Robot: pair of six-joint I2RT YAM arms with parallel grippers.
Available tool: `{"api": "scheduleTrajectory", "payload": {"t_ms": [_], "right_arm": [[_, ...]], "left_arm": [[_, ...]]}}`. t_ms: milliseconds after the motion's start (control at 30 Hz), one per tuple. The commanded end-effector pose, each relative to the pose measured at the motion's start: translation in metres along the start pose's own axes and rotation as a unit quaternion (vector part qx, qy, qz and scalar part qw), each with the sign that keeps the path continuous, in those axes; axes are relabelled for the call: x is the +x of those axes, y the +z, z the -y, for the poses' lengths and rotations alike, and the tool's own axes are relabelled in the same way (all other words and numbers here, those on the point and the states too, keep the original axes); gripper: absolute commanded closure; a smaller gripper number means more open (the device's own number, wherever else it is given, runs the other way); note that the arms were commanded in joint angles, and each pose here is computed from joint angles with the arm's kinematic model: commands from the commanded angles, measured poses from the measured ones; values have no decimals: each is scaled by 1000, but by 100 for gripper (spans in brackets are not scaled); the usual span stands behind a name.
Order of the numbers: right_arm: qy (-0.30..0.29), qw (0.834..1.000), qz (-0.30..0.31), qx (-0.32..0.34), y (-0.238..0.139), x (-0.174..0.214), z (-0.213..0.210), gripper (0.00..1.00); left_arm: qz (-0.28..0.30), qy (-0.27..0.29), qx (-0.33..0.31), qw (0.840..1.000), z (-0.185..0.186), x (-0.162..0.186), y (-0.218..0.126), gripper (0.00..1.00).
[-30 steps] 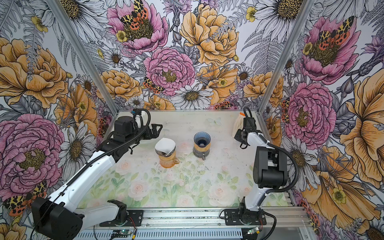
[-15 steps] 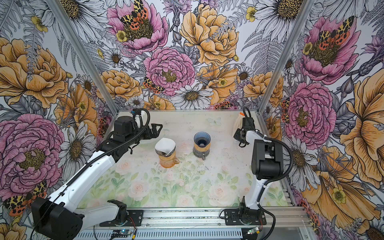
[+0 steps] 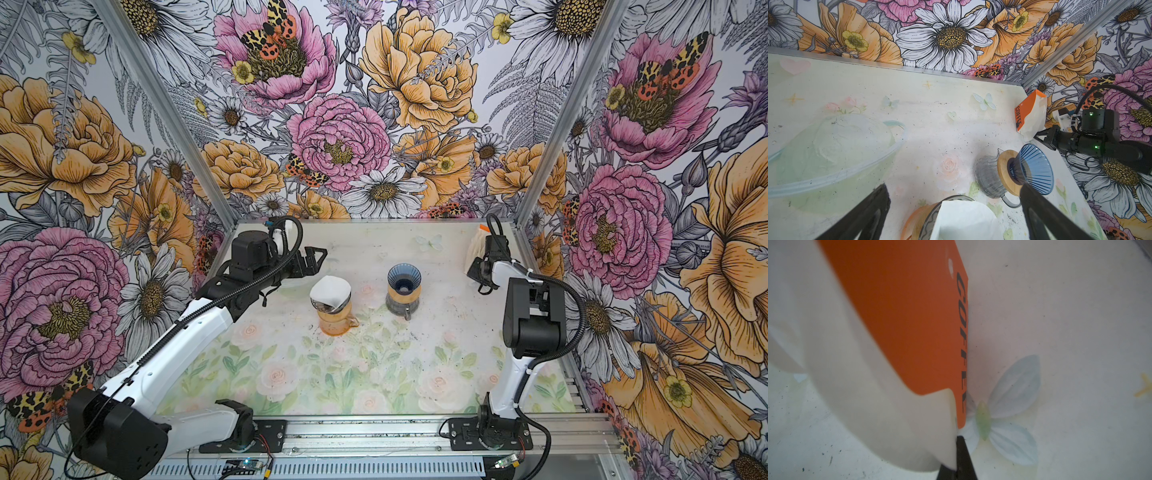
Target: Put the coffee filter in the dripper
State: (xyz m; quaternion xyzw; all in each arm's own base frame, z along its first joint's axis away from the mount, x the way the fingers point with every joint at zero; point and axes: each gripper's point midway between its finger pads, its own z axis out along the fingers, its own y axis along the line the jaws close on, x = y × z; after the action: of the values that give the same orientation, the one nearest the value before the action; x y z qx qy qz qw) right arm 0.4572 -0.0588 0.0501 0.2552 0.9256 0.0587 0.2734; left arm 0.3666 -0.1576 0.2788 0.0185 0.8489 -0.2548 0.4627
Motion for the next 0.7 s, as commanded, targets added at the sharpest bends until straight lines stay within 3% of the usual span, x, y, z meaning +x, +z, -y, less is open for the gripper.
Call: {"api": "scheduleTrajectory", "payload": {"t_ms": [0, 300, 667], "right_arm": [[2, 1000, 22, -9, -8, -14, -4, 100], [1, 999, 24, -29, -27, -8, -10, 100], [7, 1000, -2, -21, -25, 16, -2, 100]], "left_arm": [[8, 2, 18, 1000, 13, -11, -4, 1], [1, 3, 18, 1000, 14, -8, 2, 1], [-6, 5, 21, 1000, 16, -6, 6, 1]]}}
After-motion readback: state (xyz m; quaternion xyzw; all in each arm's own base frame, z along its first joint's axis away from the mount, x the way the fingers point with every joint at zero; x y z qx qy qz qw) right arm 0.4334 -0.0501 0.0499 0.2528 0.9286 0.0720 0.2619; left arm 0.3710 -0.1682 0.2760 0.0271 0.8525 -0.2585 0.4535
